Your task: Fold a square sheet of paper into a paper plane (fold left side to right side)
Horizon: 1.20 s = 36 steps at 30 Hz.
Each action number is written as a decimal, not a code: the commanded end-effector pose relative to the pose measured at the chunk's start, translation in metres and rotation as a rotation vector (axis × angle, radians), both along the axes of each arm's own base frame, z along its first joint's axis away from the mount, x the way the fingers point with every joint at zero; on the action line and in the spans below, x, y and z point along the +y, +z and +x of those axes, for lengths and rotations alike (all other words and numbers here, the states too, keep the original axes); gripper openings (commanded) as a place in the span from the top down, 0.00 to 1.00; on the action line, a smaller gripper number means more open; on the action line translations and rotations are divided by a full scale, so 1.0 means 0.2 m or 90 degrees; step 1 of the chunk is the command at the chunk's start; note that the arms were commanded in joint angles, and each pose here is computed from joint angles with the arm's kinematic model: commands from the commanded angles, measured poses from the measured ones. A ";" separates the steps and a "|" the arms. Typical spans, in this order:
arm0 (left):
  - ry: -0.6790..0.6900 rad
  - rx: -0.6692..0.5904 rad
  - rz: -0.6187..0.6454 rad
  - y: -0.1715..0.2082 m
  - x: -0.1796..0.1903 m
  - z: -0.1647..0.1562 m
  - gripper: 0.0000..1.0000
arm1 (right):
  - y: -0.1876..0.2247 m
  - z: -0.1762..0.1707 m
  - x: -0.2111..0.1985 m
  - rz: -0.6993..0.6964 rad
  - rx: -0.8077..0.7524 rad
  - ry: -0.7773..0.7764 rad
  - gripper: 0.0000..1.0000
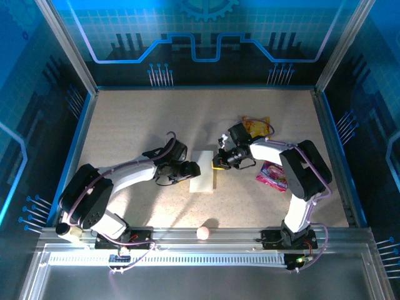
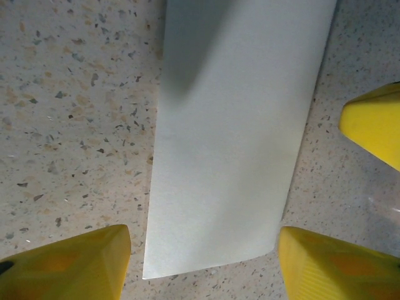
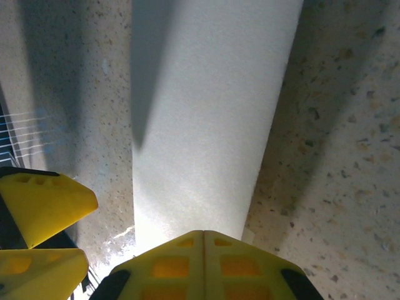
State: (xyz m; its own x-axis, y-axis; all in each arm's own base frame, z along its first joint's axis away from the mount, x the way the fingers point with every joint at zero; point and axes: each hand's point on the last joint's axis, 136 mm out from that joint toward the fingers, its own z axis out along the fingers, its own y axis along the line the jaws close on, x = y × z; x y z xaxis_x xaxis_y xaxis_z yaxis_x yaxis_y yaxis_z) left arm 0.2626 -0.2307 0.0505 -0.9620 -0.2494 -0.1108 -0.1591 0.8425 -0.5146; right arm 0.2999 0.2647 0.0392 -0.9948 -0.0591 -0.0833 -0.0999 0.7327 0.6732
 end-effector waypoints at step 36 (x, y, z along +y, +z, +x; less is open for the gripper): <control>-0.023 0.039 0.017 -0.12 -0.05 0.04 0.60 | -0.19 -0.09 -0.04 -0.062 0.035 0.050 1.00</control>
